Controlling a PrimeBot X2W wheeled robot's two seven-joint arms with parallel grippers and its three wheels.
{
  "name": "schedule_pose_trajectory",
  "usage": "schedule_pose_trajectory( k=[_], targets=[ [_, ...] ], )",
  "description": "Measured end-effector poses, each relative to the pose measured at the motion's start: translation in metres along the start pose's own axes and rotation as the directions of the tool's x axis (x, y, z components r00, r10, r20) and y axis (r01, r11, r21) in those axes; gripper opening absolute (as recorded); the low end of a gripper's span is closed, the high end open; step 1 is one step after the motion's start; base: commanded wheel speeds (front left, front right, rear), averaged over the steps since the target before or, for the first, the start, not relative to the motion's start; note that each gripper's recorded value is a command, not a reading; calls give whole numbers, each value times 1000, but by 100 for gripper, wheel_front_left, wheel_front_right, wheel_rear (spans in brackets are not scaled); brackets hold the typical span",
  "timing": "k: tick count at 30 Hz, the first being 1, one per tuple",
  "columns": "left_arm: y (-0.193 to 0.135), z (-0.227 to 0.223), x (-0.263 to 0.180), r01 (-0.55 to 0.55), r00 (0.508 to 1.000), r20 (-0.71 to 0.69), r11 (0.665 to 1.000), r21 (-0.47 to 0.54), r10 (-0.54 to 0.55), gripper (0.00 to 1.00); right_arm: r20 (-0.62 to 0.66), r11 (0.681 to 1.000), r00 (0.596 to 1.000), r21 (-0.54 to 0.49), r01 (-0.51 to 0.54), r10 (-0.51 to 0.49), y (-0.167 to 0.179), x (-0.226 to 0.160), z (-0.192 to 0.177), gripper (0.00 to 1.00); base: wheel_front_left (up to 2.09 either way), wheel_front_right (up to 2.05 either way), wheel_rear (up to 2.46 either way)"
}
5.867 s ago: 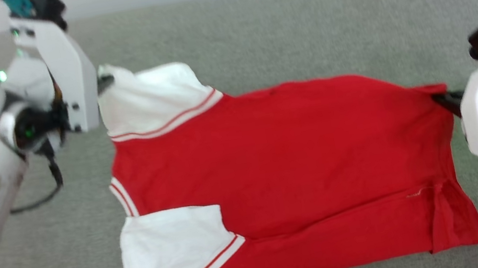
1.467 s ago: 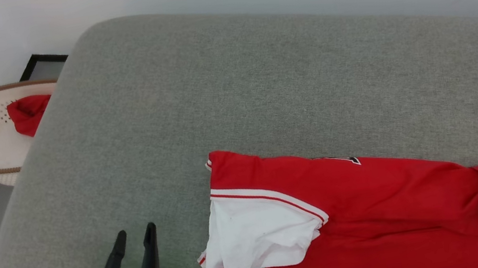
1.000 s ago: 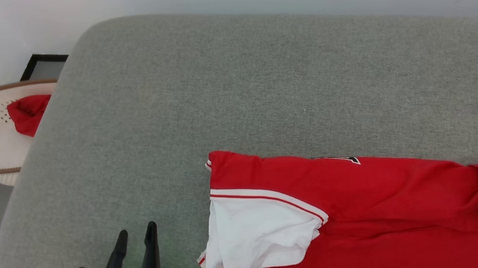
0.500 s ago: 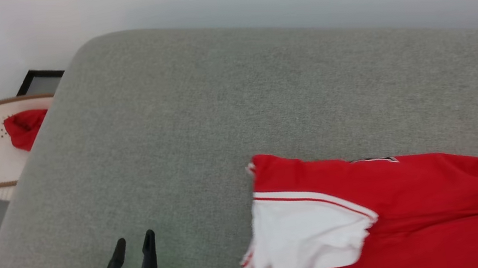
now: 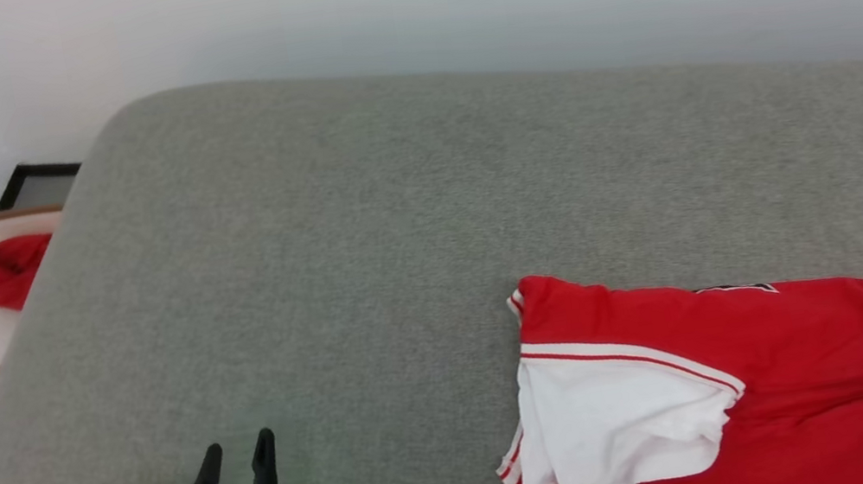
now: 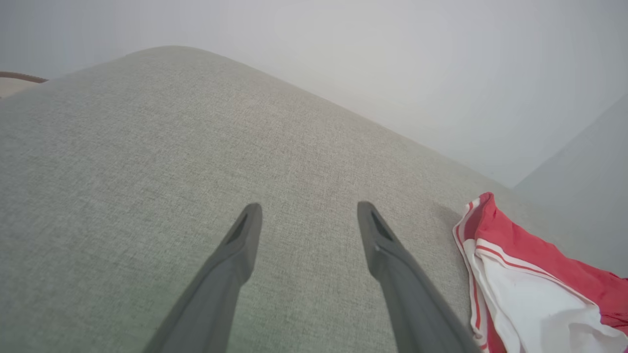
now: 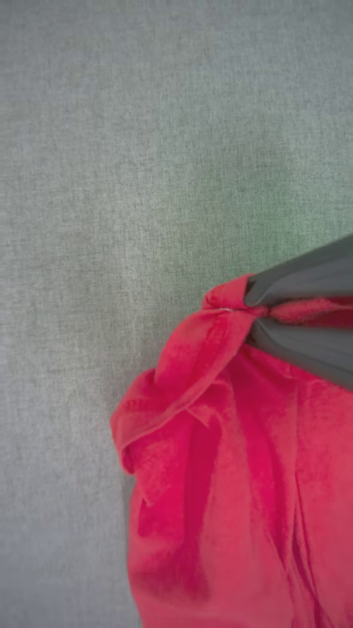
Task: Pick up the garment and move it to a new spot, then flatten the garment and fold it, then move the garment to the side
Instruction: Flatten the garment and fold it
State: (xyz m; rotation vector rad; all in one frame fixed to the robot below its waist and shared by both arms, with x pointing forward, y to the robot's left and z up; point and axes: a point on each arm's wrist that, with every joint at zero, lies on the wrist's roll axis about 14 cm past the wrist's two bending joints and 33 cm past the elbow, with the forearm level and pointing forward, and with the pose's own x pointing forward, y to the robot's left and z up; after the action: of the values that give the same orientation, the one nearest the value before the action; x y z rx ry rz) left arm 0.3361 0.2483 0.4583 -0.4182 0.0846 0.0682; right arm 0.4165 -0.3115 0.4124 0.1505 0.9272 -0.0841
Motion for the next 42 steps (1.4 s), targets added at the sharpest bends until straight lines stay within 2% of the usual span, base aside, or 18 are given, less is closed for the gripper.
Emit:
schedule_pose_trajectory(
  k=[7, 10, 13, 17, 23, 30, 36, 42],
  targets=[
    [-7, -5, 1, 21, 1000, -10, 1000, -6, -21, 100, 54, 994, 993, -28, -101, 102, 31, -19, 11, 0, 0, 0, 0],
    [-13, -5, 2, 36, 999, -7, 999, -13, -36, 100, 96, 979, 974, -29, -201, 203, 61, -33, 17, 0, 0, 0, 0],
    [-18, -5, 1, 48, 999, -2, 999, -20, -48, 100, 106, 948, 942, -48, -315, 318, 99, -46, 14, 0, 0, 0, 0],
    [-21, -7, -1, 50, 999, -3, 998, -30, -50, 100, 100, 904, 900, -111, -414, 424, 141, -62, 9, 0, 0, 0, 0],
    [-17, -10, -9, 28, 1000, -2, 999, -46, -28, 100, 73, 815, 824, -216, -537, 562, 210, -81, 2, 0, 0, 0, 0],
    [-10, -9, -18, -8, 1000, 11, 998, -61, 8, 100, 6, 707, 743, -312, -635, 670, 279, -94, -12, 0, 0, 0, 0],
    [-4, -7, -24, -35, 999, 21, 997, -71, 37, 100, -64, 618, 678, -354, -702, 733, 329, -98, -31, 0, 0, 0, 0],
    [-3, -8, -26, -49, 998, 25, 996, -80, 51, 100, -106, 582, 659, -382, -718, 745, 357, -91, -42, 0, 0, 0, 0]
  ],
)
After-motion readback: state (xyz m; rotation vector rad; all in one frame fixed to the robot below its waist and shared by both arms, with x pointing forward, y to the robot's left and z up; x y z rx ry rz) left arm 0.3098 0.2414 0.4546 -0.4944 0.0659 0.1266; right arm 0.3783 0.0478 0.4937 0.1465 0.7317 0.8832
